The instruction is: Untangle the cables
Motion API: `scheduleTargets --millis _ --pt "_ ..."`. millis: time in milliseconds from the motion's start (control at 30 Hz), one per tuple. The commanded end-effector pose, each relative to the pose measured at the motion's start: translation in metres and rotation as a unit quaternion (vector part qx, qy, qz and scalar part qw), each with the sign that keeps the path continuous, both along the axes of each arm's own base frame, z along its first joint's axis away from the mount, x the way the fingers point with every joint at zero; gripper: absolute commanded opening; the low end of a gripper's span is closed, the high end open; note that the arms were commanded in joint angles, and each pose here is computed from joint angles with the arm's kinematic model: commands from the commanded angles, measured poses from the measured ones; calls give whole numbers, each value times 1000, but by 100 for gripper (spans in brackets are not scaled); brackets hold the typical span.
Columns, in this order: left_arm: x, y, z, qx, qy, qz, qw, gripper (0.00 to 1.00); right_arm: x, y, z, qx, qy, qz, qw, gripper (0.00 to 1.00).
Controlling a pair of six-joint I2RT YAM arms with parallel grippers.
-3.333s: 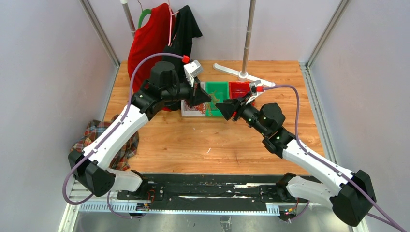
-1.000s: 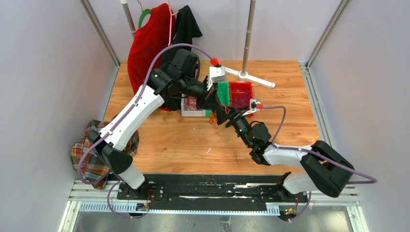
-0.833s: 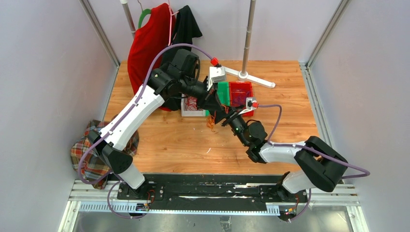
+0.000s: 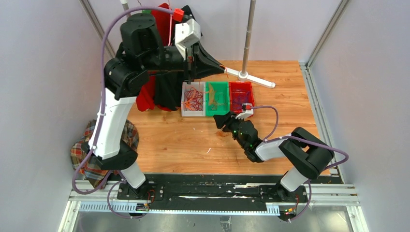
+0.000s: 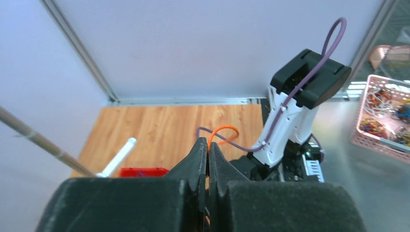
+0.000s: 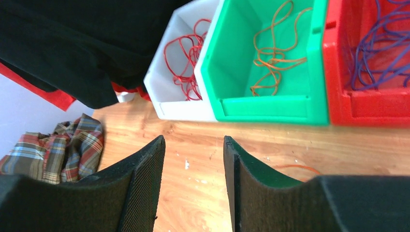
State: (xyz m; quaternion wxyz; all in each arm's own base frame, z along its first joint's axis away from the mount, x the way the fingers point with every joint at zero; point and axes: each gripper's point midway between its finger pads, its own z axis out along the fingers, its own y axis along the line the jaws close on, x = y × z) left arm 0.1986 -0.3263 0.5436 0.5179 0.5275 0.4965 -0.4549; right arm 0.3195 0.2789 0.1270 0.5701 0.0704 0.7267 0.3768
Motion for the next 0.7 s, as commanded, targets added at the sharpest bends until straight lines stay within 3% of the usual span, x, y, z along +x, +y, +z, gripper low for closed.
scheduleTargets --millis 0,267,667 --pt "-3 15 42 -53 -77 40 995 0 -2 -12 -16 -13 20 -15 1000 48" --pt "2 25 41 -48 -114 70 990 0 -9 -11 -19 -15 25 -1 1000 47" --pt "42 20 -34 50 -141 108 983 0 3 -33 59 -81 -46 -27 995 57"
